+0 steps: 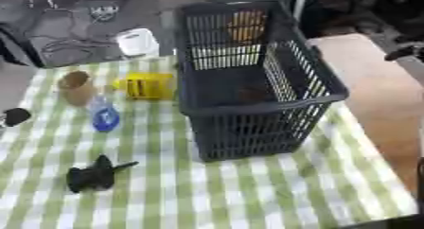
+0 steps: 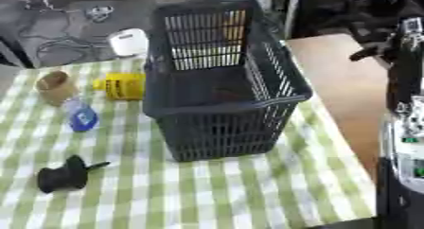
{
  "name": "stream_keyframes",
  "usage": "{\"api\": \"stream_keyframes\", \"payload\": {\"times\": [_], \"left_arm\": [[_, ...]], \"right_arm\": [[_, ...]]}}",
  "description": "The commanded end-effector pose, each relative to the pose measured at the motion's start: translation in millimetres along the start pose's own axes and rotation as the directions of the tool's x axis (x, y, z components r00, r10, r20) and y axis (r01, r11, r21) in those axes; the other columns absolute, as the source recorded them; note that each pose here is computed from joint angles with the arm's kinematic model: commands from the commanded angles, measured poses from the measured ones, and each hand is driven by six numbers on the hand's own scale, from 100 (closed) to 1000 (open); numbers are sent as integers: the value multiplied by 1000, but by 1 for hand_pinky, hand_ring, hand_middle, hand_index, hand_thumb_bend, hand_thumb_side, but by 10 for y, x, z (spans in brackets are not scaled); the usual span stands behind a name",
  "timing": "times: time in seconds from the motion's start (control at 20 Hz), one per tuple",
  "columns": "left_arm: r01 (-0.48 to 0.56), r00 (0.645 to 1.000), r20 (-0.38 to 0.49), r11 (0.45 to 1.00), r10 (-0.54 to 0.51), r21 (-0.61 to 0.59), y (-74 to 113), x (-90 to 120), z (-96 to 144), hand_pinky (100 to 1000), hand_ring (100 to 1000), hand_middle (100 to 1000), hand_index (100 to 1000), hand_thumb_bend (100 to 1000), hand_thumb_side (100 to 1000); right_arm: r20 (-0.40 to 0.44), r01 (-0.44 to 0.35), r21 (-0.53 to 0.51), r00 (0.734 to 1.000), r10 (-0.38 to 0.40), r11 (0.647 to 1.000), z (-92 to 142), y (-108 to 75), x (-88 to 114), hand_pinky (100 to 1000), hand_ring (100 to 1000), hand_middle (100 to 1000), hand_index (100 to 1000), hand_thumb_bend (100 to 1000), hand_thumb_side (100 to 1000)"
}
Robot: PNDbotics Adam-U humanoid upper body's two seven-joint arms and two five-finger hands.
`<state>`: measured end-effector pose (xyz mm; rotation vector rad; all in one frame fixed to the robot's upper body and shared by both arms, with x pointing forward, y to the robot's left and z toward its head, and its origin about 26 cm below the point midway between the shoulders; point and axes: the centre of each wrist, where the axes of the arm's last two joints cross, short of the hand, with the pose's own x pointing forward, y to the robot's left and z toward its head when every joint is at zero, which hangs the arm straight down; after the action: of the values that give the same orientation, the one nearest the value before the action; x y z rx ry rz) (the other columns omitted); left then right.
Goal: Pick up objects on the table and place them in the box.
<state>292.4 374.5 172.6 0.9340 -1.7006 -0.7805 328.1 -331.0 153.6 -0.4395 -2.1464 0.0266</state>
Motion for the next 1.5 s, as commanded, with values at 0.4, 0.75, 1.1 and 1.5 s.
{"api": "stream_keyframes", "payload": {"times": [0.4,0.75,1.1,1.5], "left_arm": [[42,999,19,999,-42,17,146,26,-14,701,615,563,769,937,636],[43,999,17,999,-43,14,147,21,-11,701,616,564,769,936,637],[104,994,50,990,-100,-94,157,26,-10,738,650,590,795,973,614],[335,940,227,826,-256,-454,227,122,-45,803,731,652,837,1000,616]], "right_arm": [[33,-17,2,999,17,1000,-61,-51,76,452,578,612,700,100,646],[31,-17,0,999,17,1000,-56,-56,74,451,577,611,700,100,639],[30,-17,2,999,16,1000,-54,-55,75,451,577,611,700,100,638],[28,-20,12,999,19,1000,-50,-50,70,451,577,611,700,100,639]]}}
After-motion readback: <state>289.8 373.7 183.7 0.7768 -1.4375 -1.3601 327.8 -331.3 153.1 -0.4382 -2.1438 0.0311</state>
